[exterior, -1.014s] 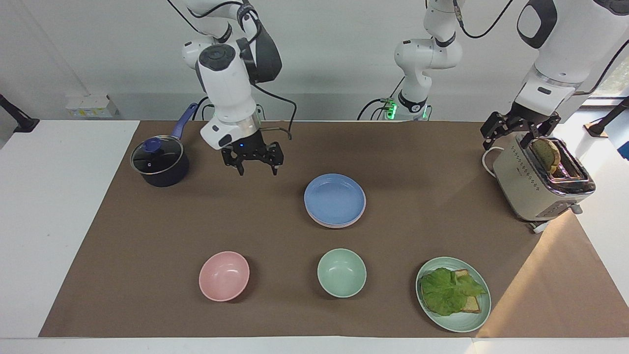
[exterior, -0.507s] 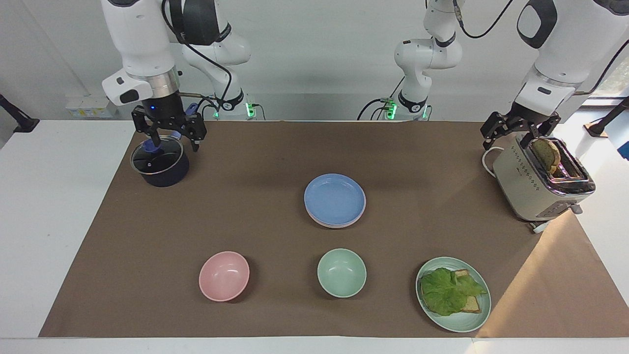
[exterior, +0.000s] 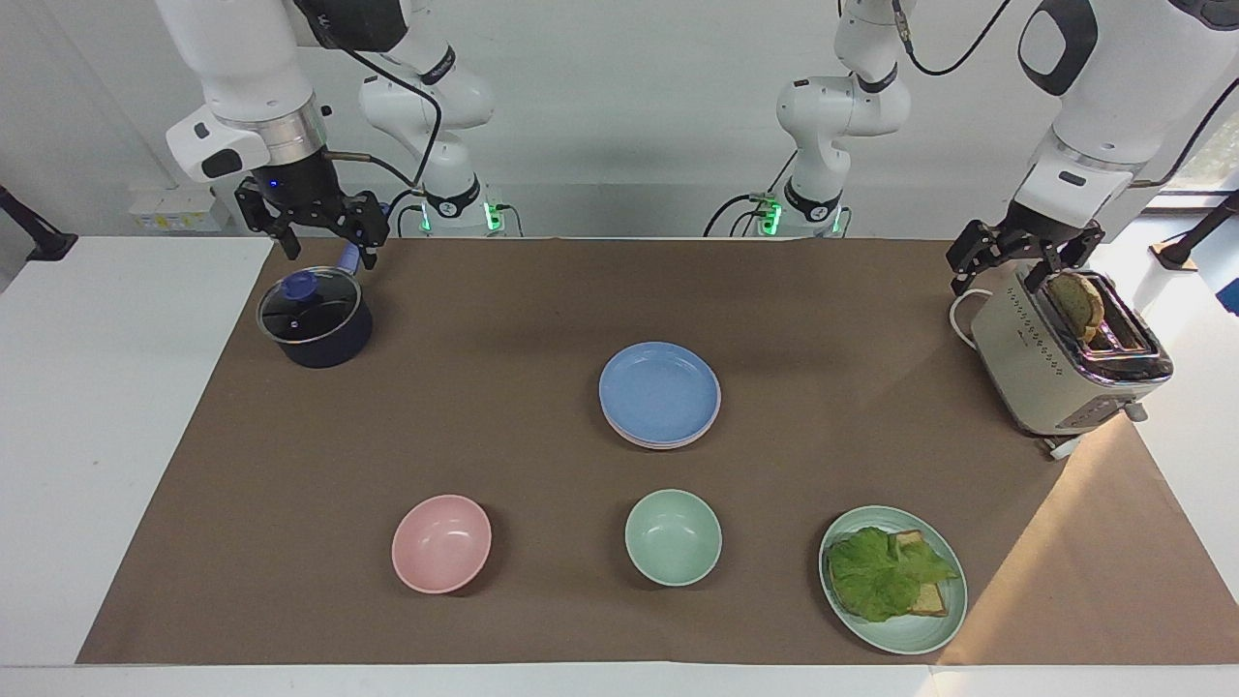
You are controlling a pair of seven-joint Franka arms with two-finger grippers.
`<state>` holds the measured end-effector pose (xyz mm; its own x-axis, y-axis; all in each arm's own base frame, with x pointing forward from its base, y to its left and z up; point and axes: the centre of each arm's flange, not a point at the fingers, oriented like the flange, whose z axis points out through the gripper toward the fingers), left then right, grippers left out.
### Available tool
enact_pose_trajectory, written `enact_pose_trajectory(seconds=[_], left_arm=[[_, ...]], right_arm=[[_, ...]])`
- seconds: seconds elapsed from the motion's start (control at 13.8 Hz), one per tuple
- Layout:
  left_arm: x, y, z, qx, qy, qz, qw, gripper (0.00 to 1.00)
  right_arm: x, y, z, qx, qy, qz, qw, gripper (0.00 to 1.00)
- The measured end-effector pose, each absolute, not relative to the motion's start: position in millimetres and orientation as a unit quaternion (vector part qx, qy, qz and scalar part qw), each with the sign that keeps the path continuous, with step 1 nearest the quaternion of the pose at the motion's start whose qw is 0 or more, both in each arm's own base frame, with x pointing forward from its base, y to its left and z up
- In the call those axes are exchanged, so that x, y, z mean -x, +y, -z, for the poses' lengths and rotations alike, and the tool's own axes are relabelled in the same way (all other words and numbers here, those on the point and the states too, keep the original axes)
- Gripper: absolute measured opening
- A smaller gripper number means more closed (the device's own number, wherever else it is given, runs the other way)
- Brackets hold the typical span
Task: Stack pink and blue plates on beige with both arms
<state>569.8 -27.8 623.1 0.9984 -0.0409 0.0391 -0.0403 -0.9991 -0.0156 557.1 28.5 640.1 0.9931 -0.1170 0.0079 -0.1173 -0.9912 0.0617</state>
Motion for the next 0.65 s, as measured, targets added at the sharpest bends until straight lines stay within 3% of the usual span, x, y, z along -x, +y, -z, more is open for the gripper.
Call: enact_pose_trajectory(seconds=[0.65], left_arm=[[-569.8,-27.8,-623.1,1.000,0.020,0.020,0.007,1.00]], right_arm=[[-554.3,28.9,-636.1,-0.998,-0.059,0.011,0.029,1.00]])
